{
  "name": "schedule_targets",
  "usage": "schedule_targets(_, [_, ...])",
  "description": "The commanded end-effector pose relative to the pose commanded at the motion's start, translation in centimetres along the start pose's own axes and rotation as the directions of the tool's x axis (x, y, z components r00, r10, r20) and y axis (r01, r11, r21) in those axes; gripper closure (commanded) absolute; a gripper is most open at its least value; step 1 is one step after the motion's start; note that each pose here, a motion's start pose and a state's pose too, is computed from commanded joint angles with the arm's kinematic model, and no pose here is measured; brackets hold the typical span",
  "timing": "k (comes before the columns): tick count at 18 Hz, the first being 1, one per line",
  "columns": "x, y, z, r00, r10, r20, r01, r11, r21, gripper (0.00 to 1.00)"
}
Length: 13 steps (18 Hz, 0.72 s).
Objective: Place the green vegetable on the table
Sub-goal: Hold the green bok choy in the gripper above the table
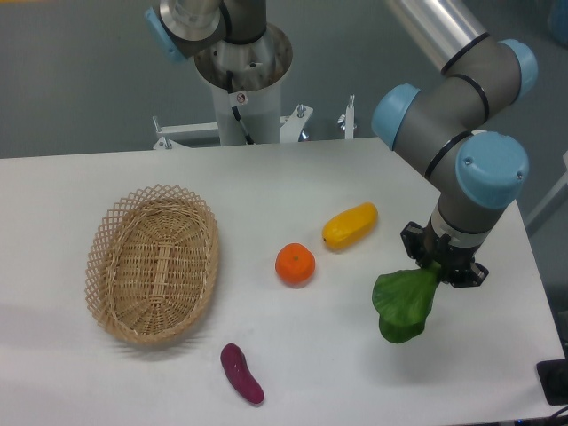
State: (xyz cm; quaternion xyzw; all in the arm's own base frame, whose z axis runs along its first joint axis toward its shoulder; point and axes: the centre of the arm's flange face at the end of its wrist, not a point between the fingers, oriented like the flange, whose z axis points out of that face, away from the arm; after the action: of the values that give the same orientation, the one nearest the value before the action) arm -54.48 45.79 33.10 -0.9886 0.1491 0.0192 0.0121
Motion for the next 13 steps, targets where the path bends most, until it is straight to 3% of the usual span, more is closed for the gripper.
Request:
schedule_targets(10, [0.0, -1.2, 0.0, 1.0, 0.014, 0.017, -0.013, 0.999, -0.049, 0.73])
schedule_targets(13, [0.6, -2.2, 0.0, 0.999, -0.037, 0.01, 0.037, 0.999, -0.029, 0.73])
